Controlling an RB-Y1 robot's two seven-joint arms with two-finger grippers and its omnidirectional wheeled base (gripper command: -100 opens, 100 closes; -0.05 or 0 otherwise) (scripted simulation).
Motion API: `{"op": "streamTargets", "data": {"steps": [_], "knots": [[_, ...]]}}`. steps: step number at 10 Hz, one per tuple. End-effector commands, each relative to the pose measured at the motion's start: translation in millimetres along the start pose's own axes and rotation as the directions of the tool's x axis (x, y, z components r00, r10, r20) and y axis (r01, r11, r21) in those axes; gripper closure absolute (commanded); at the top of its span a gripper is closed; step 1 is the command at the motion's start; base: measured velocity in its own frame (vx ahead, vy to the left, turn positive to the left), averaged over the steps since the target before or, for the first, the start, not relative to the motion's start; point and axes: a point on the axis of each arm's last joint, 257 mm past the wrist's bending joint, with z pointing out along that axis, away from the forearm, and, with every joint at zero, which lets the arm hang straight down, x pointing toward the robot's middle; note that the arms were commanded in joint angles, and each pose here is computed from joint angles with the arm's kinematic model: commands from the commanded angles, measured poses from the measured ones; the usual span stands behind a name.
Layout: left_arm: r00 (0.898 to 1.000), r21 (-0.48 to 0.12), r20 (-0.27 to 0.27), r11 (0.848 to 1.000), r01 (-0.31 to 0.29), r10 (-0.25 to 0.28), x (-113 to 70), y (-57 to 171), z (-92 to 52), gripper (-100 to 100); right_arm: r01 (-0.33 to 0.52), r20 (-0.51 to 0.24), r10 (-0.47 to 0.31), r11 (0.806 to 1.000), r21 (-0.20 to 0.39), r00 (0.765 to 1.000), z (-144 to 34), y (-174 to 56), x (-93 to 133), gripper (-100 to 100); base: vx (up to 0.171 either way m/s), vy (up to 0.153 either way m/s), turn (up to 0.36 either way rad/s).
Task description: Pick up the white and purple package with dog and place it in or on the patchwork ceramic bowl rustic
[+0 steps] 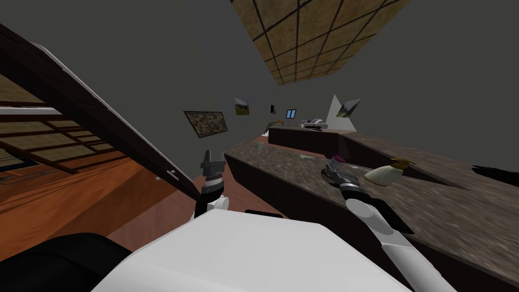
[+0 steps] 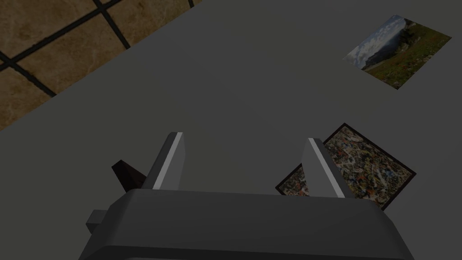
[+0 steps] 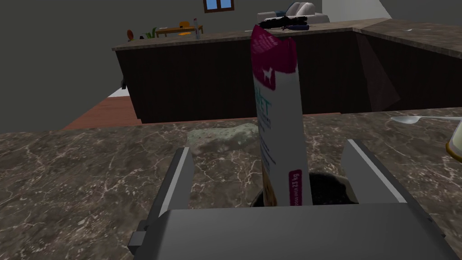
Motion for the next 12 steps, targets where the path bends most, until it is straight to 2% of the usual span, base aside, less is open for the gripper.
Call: {"op": "streamTargets", "data": {"steps": [1,2,3,9,10,11,12], "knots": [[1.000,0.000,0.000,1.000,0.000,0.000,0.0,0,0.0,0,0.000,0.000,0.000,1.000,0.000,1.000,0.0,0,0,-100,0.000,0.000,0.000],[1.000,0.000,0.000,1.000,0.000,0.000,0.0,0,0.0,0,0.000,0.000,0.000,1.000,0.000,1.000,0.0,0,0,0,0.000,0.000,0.000],[1.000,0.000,0.000,1.000,0.000,0.000,0.0,0,0.0,0,0.000,0.000,0.000,1.000,0.009,1.000,1.9,7,11,-100,0.036,0.033,-0.072],[1.000,0.000,0.000,1.000,0.000,0.000,0.0,0,0.0,0,0.001,0.004,-0.002,0.998,0.060,1.000,9.0,24,55,-100,0.060,0.075,-0.074],[1.000,0.000,0.000,1.000,0.000,0.000,0.0,0,0.0,0,0.002,0.001,-0.002,0.999,0.051,1.000,7.1,23,50,-100,0.029,0.045,-0.026],[1.000,0.000,0.000,1.000,0.000,0.000,0.0,0,0.0,0,0.001,0.003,-0.001,0.999,0.054,1.000,7.1,23,50,0,0.004,0.008,0.004],[1.000,0.000,0.000,1.000,0.000,0.000,0.0,0,0.0,0,0.001,0.003,-0.001,0.999,0.053,1.000,7.1,23,50,0,0.000,0.000,0.000]]}}
